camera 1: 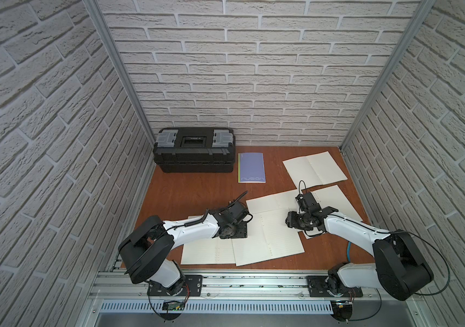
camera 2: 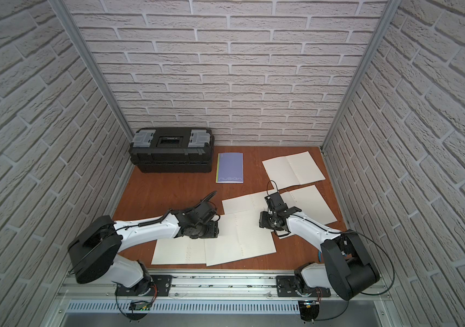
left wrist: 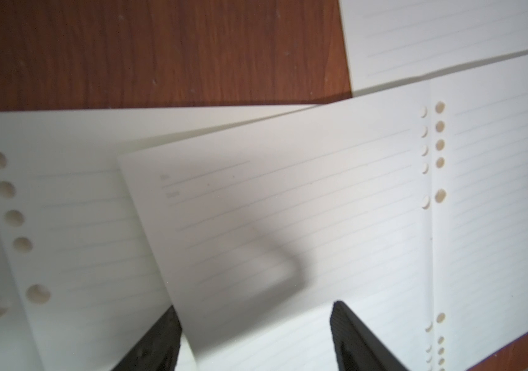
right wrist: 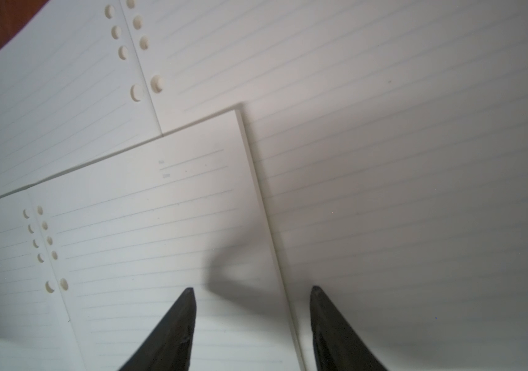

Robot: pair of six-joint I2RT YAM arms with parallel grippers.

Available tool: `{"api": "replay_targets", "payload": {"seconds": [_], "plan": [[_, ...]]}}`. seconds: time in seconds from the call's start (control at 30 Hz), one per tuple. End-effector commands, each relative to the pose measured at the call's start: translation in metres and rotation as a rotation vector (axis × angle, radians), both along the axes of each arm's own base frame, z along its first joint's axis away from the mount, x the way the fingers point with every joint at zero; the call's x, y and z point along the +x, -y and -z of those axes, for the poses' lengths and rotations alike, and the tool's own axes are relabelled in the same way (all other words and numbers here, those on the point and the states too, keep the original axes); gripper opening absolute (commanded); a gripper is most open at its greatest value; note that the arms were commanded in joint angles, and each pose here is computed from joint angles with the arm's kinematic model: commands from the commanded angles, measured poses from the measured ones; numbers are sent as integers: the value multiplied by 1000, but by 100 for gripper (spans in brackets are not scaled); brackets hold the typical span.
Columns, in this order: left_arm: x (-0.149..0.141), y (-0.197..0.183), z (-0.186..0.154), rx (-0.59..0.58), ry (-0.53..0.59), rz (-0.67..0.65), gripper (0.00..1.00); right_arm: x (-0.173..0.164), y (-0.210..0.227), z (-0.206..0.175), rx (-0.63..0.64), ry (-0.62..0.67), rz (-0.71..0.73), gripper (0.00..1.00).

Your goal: Close the notebook

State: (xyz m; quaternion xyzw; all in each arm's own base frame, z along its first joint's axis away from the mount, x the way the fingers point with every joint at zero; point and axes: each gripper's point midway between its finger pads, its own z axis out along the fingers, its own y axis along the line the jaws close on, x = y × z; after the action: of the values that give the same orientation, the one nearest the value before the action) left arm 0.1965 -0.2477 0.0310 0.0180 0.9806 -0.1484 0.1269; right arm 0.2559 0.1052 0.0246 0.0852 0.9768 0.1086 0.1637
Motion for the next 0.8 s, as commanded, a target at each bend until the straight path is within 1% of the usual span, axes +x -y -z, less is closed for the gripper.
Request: {"api": "replay_targets", "payload": {"seconds": [0.0,0.27,0.77], "plan": [[-2,3,-2,-38,7,-6,72,-6,-5,3,23,-7,-8,57],[1,8,-17,-84,39,-5,72,-6,-8,3,39,-5,-9,56],[4,11,-39,-136,79,-13,73,-7,-11,6,48,-6,-12,56]]}}
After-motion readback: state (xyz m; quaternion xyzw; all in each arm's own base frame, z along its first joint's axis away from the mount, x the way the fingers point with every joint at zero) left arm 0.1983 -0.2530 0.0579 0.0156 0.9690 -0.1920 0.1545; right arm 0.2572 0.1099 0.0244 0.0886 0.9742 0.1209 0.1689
